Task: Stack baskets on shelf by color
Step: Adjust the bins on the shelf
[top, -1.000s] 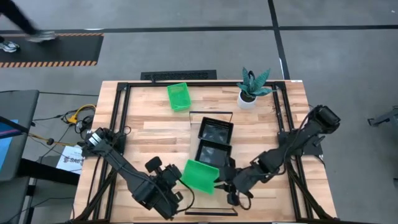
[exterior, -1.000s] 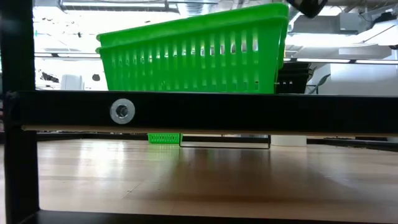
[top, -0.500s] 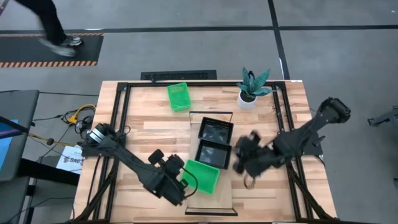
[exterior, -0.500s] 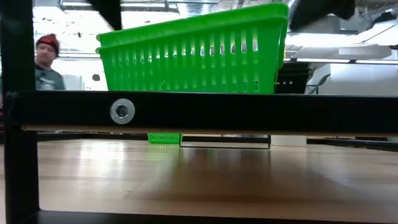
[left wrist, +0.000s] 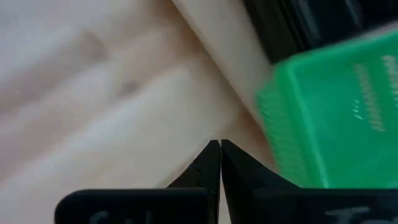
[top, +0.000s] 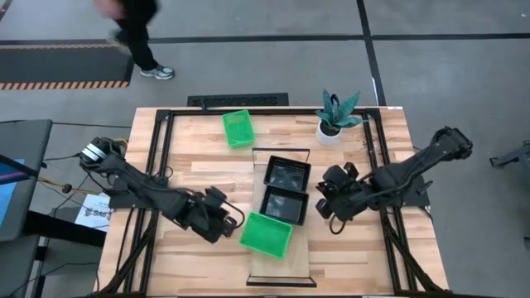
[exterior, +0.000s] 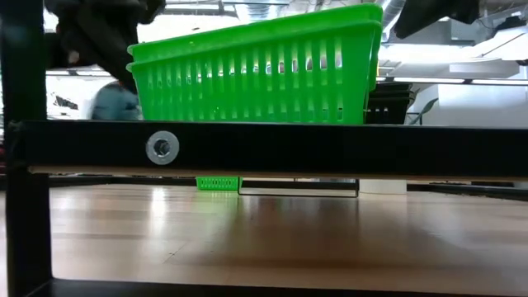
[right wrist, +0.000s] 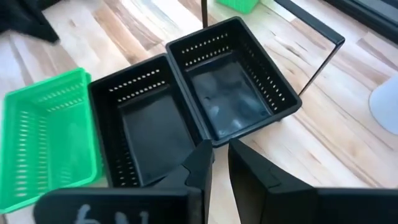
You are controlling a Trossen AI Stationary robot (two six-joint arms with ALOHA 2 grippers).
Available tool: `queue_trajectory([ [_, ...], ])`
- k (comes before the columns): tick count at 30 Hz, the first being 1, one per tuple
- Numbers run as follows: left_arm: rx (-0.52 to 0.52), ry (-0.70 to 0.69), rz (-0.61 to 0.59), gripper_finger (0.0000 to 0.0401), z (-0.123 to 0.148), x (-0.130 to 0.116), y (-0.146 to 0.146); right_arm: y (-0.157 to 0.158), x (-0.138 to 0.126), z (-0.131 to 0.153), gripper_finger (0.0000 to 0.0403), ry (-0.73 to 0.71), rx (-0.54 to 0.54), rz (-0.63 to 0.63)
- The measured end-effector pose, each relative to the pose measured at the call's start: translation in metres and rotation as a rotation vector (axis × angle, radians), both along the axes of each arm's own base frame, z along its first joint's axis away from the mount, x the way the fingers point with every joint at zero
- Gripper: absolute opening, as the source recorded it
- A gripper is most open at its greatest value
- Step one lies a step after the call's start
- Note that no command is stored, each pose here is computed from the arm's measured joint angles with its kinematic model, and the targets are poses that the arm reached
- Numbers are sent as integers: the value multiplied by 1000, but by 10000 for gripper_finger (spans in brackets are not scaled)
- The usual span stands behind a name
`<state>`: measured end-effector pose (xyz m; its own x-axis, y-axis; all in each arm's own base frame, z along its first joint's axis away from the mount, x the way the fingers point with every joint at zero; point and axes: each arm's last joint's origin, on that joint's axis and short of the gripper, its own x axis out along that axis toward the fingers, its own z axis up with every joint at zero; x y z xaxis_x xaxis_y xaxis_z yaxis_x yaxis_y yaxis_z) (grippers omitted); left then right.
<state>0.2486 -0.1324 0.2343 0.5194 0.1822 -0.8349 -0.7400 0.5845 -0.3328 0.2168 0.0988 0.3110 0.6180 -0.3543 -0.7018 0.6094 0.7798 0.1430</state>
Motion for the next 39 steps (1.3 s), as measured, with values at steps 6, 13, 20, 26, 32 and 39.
queue_trajectory([
  [6,-97,-51,-22,0,-23,19,-5,4,-4,2,74,-14,15,13],
  [13,-196,-85,-124,0,-36,49,-22,11,-6,1,74,-13,17,36],
  [20,-279,-172,-168,0,-31,68,-37,7,-13,-3,74,29,37,-49],
  [26,-289,-193,-197,0,-18,73,-40,-31,-8,-20,75,115,14,-272],
  [32,-273,-126,-224,0,8,64,-39,-72,7,-33,75,169,-18,-301],
  [39,-112,-74,-163,0,49,35,-18,-87,42,-26,69,36,97,17],
])
